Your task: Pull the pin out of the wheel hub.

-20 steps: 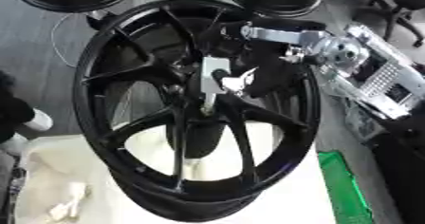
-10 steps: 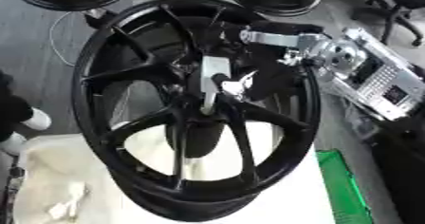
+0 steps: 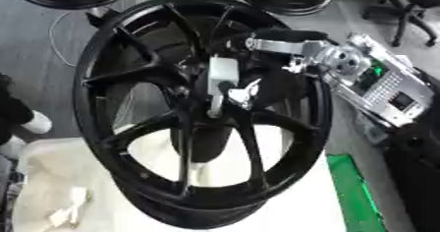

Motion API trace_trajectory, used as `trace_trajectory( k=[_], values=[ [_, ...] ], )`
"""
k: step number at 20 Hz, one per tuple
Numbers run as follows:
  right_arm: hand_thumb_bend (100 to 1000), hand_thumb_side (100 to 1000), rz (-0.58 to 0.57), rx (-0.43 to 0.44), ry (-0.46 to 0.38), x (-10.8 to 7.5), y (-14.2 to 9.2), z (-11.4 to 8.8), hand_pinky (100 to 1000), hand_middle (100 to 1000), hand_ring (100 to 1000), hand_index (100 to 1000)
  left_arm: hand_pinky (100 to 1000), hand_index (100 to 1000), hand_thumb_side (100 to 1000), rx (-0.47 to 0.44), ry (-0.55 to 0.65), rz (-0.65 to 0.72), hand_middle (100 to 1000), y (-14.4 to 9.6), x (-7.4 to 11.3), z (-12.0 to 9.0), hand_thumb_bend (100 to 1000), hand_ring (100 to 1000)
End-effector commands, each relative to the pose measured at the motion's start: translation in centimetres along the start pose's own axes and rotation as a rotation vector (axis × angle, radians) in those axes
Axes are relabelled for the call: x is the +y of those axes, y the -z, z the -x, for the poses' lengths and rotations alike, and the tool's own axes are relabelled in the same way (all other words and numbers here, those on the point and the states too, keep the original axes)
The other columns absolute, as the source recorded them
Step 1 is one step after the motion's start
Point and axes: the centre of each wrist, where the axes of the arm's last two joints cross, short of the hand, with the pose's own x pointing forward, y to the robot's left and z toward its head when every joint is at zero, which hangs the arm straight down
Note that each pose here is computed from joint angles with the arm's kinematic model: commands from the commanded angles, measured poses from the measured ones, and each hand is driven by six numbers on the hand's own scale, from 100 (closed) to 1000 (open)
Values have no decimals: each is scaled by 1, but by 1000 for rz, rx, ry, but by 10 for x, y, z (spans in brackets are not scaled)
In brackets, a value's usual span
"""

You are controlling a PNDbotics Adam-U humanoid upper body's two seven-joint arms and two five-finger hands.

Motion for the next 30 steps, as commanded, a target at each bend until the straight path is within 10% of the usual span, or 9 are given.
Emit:
trace_trajectory(
  k=[1, 14, 17, 20, 30],
  values=[
    [100, 345, 17, 6, -20, -5, -1, 0, 882, 796, 980, 941, 599, 744, 812, -33, 17, 14, 731, 4, 1, -9, 100, 796],
    [100, 492, 17, 20, 0, -4, 1, 2, 844, 558, 943, 793, 599, 743, 813, -32, 23, 13, 732, 4, 2, -9, 100, 797],
    [100, 455, 36, 23, 12, -5, 0, 2, 826, 483, 902, 699, 599, 742, 814, -32, 23, 11, 733, 4, 2, -10, 100, 797],
    [100, 234, 73, 22, 20, -7, -3, 1, 793, 439, 836, 649, 599, 742, 811, -30, 23, 7, 733, 3, 2, -9, 100, 798],
    [100, 202, 172, -16, 39, -16, -15, -7, 689, 340, 702, 538, 599, 741, 805, -26, 19, 3, 733, 3, 3, -9, 100, 798]
  ],
)
